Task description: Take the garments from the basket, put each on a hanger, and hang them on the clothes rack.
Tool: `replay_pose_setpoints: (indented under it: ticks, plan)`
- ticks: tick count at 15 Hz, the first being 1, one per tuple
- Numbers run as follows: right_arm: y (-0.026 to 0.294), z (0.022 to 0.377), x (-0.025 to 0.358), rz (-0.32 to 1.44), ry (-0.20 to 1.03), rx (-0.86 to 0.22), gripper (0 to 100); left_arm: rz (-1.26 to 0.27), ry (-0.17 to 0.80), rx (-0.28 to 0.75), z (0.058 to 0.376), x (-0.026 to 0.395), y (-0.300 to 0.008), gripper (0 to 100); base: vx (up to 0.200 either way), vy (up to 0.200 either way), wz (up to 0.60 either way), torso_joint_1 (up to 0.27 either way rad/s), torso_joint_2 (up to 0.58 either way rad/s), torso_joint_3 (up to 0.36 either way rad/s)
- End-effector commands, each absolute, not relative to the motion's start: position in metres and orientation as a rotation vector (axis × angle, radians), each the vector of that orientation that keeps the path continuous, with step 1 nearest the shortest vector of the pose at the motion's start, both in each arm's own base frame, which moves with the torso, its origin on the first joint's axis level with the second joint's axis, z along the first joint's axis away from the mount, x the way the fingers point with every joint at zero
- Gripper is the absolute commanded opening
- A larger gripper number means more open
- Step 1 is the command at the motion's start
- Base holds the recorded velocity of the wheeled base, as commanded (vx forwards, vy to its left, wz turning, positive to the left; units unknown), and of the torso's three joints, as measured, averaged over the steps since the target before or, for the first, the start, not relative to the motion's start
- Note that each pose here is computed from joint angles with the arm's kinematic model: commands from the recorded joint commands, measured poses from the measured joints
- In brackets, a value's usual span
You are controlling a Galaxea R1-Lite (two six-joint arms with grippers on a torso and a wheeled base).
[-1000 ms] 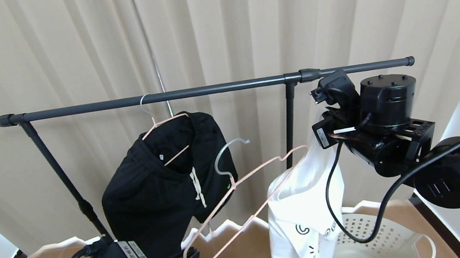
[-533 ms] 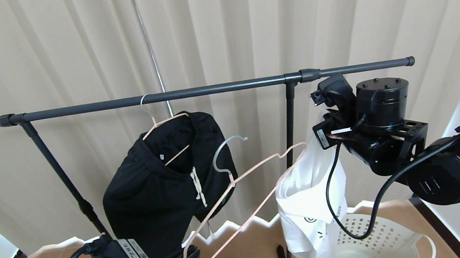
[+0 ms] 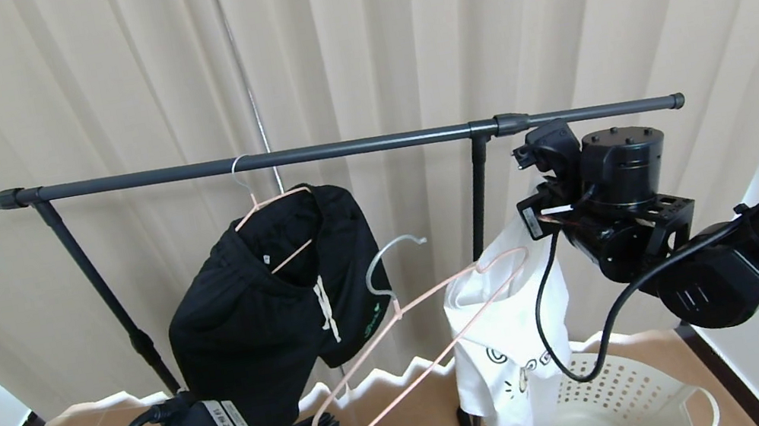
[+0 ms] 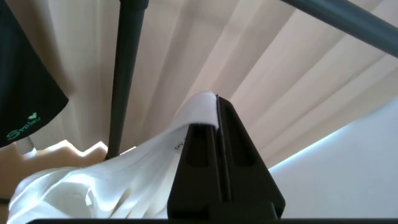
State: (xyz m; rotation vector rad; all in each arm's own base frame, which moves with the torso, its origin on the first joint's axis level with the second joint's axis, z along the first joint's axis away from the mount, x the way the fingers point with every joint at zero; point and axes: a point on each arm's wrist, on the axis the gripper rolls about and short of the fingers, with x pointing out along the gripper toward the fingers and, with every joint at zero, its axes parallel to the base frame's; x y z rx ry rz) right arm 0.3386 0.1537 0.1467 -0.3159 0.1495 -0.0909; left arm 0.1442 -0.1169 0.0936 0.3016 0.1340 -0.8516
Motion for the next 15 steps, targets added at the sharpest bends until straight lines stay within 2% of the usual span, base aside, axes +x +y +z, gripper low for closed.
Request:
replay_pose_setpoints:
  ticks: [1, 7, 15]
  plan:
    - [0.154, 0.147, 0.339, -0.092, 0.148, -0.315, 0, -0.852, 0.14, 0.302, 0.093, 0.145, -0.117, 0, 0.0, 0.0, 0.0, 0.0, 0.0, 0.0]
    - [0.167, 0.169, 0.301, -0.017, 0.102, -0.301, 0, -0.856, 0.176, 0.312, 0.084, 0.156, -0.127, 0, 0.0, 0.0, 0.0, 0.0, 0.0, 0.0]
    - [0.185, 0.165, 0.276, 0.076, 0.109, -0.315, 0, -0.854, 0.127, 0.296, 0.084, 0.159, -0.129, 0, 0.0, 0.0, 0.0, 0.0, 0.0, 0.0]
